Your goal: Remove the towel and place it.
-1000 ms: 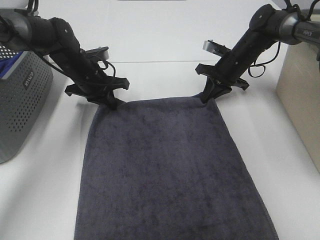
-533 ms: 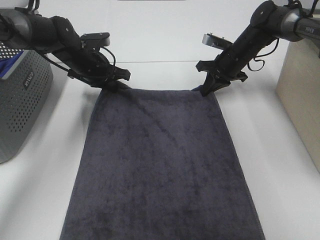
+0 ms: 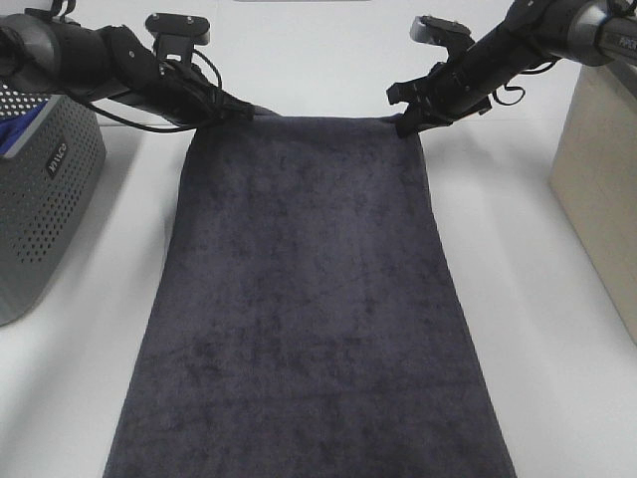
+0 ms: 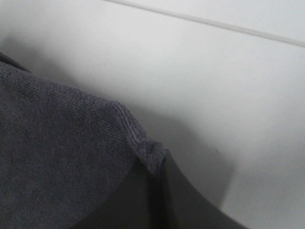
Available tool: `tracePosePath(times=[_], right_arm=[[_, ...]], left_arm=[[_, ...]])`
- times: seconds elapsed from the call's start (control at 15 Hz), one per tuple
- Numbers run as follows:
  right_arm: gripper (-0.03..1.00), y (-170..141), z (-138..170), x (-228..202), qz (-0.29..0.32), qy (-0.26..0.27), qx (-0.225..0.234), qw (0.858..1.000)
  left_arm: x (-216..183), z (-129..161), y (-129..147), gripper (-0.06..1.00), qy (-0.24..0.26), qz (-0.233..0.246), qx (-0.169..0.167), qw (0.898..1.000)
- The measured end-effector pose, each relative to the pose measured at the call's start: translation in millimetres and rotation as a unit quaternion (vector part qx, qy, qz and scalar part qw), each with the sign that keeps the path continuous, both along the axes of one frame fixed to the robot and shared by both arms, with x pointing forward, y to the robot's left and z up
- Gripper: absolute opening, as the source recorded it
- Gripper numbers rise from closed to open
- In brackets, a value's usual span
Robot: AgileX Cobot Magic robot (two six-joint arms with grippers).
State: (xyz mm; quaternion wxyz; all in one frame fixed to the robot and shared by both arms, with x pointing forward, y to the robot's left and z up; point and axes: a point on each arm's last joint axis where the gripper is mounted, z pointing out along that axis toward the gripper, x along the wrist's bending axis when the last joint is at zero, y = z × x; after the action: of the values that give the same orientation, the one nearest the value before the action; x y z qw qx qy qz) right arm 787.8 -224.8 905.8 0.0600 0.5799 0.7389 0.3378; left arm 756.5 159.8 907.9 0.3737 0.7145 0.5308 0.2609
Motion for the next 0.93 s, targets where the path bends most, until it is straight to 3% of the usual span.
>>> tracePosePath(times=[0.47,0.73,0.93], right_arm=[[0.01,2.4,10.7,13.7,0.0,-0.107,-0.004,0.994],[0.01,-0.8,15.5,20.5,-0.009,-0.16,-0.03,0.987],[0.01,-2.0,15.2,22.4,-0.018,-0.17,-0.032,0.985]], left_arm=[[9.2,10.5,4.0,0.01,-0.092,0.005,0.036,0.995],[13.3,-13.4,5.2,0.01,-0.112,0.005,0.06,0.992],[15.7,-17.5,5.2,0.01,-0.138,0.015,0.063,0.988]])
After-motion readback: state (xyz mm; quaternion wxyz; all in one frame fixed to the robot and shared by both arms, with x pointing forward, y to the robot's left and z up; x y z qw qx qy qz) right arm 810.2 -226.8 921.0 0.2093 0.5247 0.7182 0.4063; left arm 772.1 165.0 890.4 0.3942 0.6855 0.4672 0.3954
